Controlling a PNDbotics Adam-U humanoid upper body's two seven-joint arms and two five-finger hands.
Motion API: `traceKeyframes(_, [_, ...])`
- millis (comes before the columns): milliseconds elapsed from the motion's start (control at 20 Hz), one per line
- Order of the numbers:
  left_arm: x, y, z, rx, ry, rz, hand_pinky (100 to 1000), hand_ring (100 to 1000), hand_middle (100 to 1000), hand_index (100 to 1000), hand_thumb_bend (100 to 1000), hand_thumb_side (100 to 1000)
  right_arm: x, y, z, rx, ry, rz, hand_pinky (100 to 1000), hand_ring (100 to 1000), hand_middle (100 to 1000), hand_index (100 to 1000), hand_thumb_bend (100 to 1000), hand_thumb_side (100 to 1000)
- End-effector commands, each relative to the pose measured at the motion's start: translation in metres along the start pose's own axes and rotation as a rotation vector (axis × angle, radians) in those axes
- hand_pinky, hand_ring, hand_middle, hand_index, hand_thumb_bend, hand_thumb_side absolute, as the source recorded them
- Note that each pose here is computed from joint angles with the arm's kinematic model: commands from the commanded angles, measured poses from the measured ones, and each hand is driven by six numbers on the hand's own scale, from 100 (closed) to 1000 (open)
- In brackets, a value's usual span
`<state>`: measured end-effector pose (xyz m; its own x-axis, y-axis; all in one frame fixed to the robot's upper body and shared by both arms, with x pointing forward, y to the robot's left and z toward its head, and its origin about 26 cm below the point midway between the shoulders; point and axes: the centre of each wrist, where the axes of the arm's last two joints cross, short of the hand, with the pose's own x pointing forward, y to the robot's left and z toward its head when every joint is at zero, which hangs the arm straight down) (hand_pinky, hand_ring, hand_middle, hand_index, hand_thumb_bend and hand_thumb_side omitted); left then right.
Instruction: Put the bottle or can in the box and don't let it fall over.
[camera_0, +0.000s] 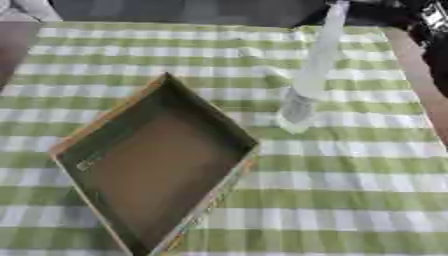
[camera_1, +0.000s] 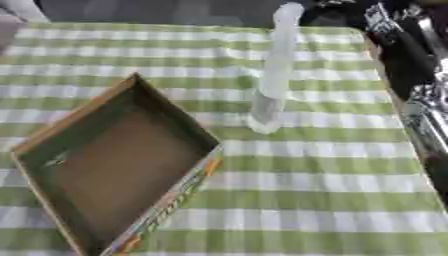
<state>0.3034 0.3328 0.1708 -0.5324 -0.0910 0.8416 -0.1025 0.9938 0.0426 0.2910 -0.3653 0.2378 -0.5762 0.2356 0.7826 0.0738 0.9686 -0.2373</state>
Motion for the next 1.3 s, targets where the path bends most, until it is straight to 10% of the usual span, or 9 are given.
traceKeyframes(50, [0.0104,0.0033,-0.0036,0.000,-0.037,-0.021,906,830,930,861,160,876,0.0130,-0.0052,-0.0043,0.004,-0.040,0.036,877,1000,1000,956,100,541])
traceKeyframes(1300, [0.0109,0.0026,-0.0045,0.000,-0.036,-0.024,904,834,930,859,160,879,0.0114,-0.0088,-0.0002,0.208,0.016,0.167,930,1000,1000,1000,100,478])
